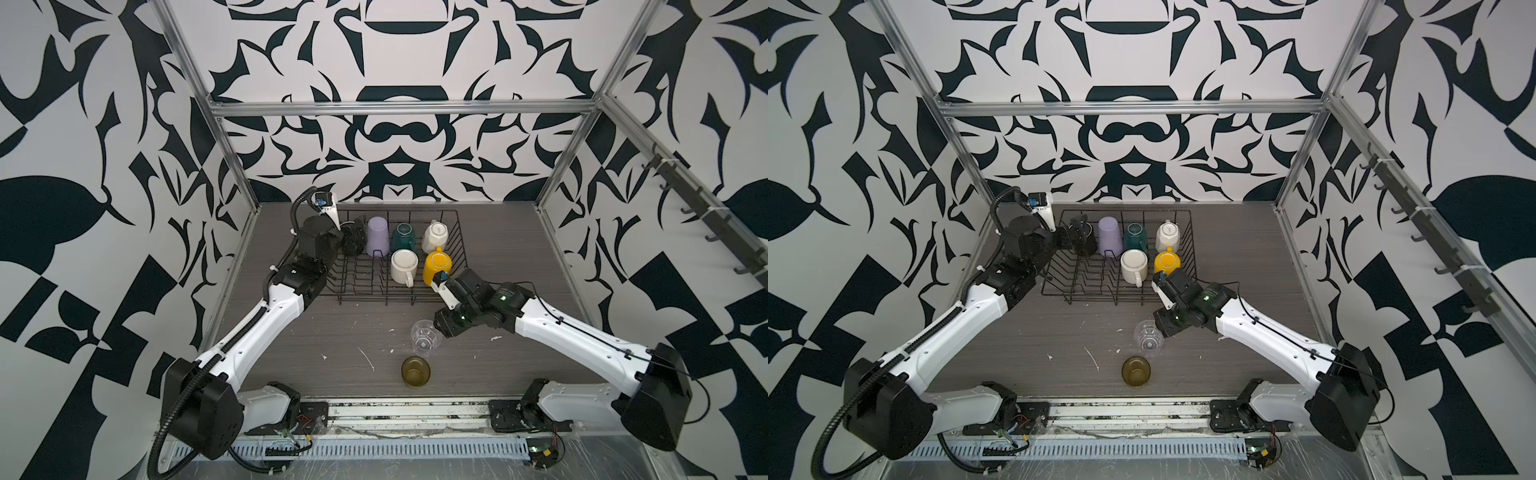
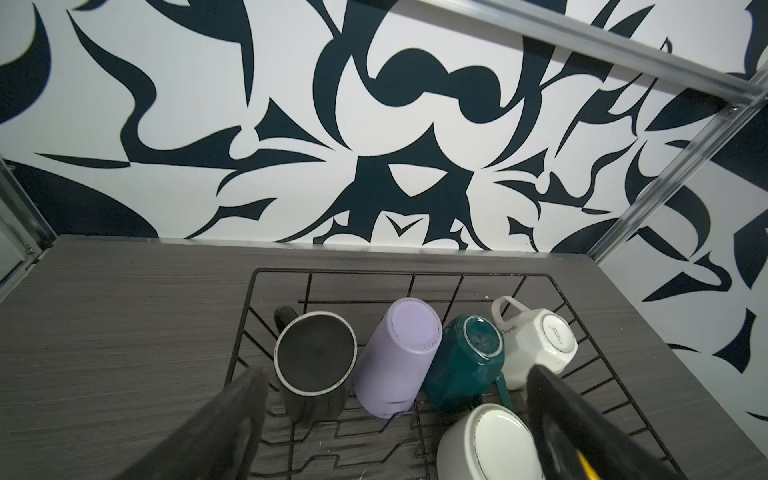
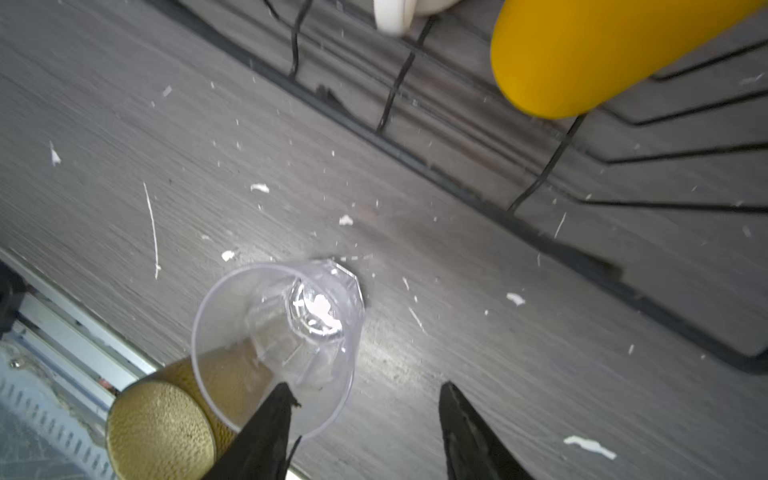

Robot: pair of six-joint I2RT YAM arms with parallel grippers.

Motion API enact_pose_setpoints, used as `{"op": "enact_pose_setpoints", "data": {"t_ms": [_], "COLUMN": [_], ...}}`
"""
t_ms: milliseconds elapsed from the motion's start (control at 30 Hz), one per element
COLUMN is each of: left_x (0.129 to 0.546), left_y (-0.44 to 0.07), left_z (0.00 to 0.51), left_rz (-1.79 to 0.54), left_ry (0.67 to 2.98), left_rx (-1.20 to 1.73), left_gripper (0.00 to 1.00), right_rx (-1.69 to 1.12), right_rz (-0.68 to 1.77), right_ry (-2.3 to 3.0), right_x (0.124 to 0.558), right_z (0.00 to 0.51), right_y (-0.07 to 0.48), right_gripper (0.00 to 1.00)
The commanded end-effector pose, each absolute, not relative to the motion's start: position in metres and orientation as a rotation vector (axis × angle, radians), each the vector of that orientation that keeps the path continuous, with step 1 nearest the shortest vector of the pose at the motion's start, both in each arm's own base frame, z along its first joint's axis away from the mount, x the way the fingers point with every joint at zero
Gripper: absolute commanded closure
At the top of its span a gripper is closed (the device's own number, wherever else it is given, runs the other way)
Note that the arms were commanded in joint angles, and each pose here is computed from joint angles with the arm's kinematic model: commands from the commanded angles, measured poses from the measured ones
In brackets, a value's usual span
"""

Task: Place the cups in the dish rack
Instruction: 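Open the left gripper and lift away while the right gripper reaches to the clear cup, then grasp the clear plastic cup's rim with the right gripper and lift it over the rack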

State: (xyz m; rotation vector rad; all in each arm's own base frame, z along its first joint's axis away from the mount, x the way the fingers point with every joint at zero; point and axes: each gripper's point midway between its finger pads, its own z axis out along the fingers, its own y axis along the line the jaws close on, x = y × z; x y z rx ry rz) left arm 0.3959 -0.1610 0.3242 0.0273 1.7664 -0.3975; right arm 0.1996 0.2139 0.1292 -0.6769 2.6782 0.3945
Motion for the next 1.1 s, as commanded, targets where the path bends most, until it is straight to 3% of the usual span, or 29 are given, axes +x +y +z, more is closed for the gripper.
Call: {"op": "enact_pose_setpoints", "data": {"t_ms": [0, 367, 667, 933, 1067], "left_x": [0.392, 0.381, 0.377, 0.375, 0.376], "left_y": [-0.151, -0.14, -0.135, -0.134, -0.133], "left_z": [0.346, 0.349, 0.348, 0.348, 0.348], "left_rz": [-0.384, -0.349, -0.338, -0.339, -0.337], "left_ry": [1.684, 1.658, 1.653, 1.638, 1.636], "left_rx": [0.003, -0.008, -0.019, -0.028, -0.031], "left_gripper": [0.0, 0.01, 0.0, 0.01, 0.01], "right_rx": [-0.651, -0.665, -0.672, -0.633, -0.597], "right_rz": [0.378, 0.299, 0.188, 0.074, 0.012], "right_ry": [2.679, 2.723, 2.733, 2.696, 2.634], "right_x": [0.197, 0.203, 0.211, 0.215, 0.219], "right_z": [0.127, 0.093, 0.082, 0.098, 0.12], "right_y": [0.215, 0.227, 0.224, 0.204, 0.188], "right_gripper": [0.42, 0.54, 0.81, 0.98, 1.0]}}
